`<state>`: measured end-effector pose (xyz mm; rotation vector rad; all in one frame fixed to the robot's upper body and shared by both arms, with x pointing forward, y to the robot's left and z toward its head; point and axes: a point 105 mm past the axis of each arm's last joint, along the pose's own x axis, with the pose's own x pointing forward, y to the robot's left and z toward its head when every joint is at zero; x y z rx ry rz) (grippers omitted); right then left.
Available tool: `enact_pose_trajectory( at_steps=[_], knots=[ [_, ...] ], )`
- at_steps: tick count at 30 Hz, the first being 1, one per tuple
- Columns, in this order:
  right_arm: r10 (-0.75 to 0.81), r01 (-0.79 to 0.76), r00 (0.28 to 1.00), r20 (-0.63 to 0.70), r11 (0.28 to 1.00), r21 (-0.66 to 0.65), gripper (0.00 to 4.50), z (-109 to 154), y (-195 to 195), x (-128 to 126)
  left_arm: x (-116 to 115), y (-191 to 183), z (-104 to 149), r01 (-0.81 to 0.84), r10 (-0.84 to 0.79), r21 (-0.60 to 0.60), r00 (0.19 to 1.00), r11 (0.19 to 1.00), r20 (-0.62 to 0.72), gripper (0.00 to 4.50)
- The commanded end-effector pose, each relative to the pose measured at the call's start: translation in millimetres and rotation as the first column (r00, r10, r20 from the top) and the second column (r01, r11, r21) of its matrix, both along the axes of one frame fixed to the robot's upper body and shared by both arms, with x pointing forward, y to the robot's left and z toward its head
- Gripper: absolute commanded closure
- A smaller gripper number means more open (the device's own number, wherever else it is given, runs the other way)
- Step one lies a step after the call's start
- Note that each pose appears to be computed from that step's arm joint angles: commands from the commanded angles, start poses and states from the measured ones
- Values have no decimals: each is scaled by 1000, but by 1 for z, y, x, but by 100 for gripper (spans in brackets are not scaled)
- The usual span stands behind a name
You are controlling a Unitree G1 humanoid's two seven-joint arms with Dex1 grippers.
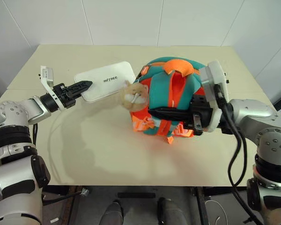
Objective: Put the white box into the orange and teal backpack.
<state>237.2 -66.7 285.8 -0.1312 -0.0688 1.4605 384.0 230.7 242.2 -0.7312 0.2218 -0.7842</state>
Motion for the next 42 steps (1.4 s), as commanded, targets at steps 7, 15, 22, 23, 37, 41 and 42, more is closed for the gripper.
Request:
enact_pose_trajectory(
  at_steps=[7,15,22,23,37,41,42],
  knots=[
    [103,-102,993,58,995,-21,450,8,-15,-20,-1,5,23,4,-7,29,995,1000,102,324],
    [38,-34,997,73,998,-56,450,-11,-31,-5,-16,3,42,76,-100,81,932,994,349,324],
    [-24,29,996,80,998,-60,450,-20,-40,5,-42,9,58,152,-178,93,797,984,577,324],
    [-29,34,997,78,998,-58,450,-21,-41,5,-46,11,62,161,-173,75,769,984,616,324],
    [-91,93,995,41,994,-51,450,-25,-58,15,-84,24,66,378,-386,169,629,910,674,324],
    [-93,95,995,41,994,-53,450,-25,-59,19,-80,14,62,399,-459,247,628,883,628,325],
    [-93,96,995,42,994,-53,450,-26,-59,20,-79,11,63,404,-470,257,622,878,627,325]
  ],
)
